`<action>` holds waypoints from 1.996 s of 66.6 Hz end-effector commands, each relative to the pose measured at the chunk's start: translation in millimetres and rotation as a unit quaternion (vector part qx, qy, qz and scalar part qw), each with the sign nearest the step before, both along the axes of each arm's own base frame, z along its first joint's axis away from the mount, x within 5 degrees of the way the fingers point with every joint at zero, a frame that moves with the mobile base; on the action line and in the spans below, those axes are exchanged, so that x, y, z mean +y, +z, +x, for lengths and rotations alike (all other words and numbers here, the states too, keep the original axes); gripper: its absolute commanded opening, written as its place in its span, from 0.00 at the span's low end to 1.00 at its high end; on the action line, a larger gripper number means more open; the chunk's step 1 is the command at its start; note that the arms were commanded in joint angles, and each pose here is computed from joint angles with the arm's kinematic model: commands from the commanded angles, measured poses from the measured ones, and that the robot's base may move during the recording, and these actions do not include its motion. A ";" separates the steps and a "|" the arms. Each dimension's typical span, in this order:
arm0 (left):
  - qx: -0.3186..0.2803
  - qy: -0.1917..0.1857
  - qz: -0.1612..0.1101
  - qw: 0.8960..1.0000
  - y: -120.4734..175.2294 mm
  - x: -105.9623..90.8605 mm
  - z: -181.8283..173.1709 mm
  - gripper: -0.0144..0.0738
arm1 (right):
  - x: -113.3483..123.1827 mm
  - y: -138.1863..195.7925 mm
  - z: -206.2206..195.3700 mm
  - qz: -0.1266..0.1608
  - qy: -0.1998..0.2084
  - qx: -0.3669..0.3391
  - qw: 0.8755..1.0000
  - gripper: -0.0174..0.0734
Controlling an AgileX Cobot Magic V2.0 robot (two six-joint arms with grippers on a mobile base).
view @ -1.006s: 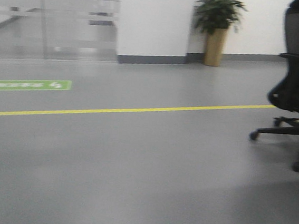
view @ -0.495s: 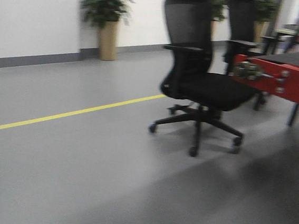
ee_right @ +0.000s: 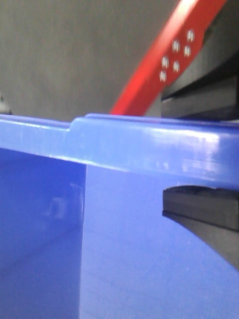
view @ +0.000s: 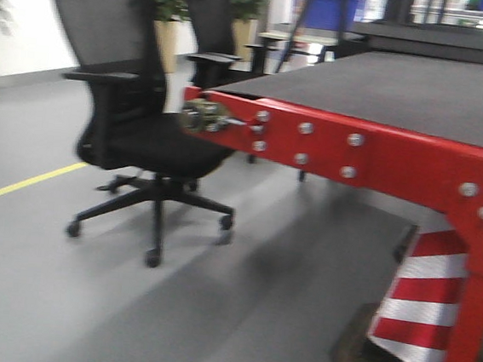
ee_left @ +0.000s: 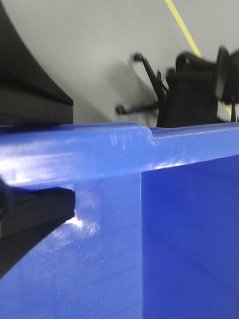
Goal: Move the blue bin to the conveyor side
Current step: 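Carry the blue bin with both grippers to the red-framed grey table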
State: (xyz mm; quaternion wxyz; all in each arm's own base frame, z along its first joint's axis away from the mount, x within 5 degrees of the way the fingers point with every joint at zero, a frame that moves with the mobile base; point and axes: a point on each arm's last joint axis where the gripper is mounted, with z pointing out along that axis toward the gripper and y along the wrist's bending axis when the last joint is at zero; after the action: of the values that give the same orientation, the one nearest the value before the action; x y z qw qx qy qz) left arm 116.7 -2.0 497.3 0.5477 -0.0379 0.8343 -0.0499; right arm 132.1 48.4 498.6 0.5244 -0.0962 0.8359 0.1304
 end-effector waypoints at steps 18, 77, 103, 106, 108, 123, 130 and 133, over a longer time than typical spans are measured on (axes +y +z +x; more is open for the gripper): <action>-0.081 0.030 0.046 0.995 17.9 7.4 -6.0 0.15 | -12.6 15.3 -2.3 -0.040 -0.037 -0.081 0.995 0.10; -0.082 0.030 0.046 0.995 18.1 7.4 -5.8 0.15 | -12.6 15.3 -2.3 -0.040 -0.037 -0.081 0.995 0.10; -0.082 0.030 0.046 0.995 18.1 7.4 -5.8 0.15 | -12.6 15.3 -2.3 -0.040 -0.037 -0.081 0.995 0.10; -0.082 0.030 0.046 0.995 18.1 7.4 -5.8 0.15 | -12.6 15.3 -2.3 -0.040 -0.037 -0.081 0.995 0.10; -0.082 0.030 0.046 0.995 18.1 7.4 -5.8 0.15 | -12.6 15.3 -2.3 -0.040 -0.037 -0.081 0.995 0.10; -0.082 0.030 0.046 0.995 18.1 7.4 -5.8 0.15 | -12.6 15.3 -2.3 -0.040 -0.037 -0.081 0.995 0.10; -0.082 0.030 0.046 0.995 18.1 7.4 -5.8 0.15 | -12.6 15.3 -2.3 -0.040 -0.037 -0.081 0.995 0.10; -0.082 0.030 0.046 0.995 18.1 7.4 -5.8 0.15 | -12.6 15.3 -2.3 -0.040 -0.037 -0.081 0.995 0.10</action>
State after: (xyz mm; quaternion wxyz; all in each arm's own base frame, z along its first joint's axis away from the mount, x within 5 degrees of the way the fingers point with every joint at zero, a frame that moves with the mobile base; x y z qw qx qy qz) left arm 116.7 -2.2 497.3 0.5477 -0.0378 0.8343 -0.0509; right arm 132.1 48.2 498.6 0.5246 -0.0962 0.8359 0.1295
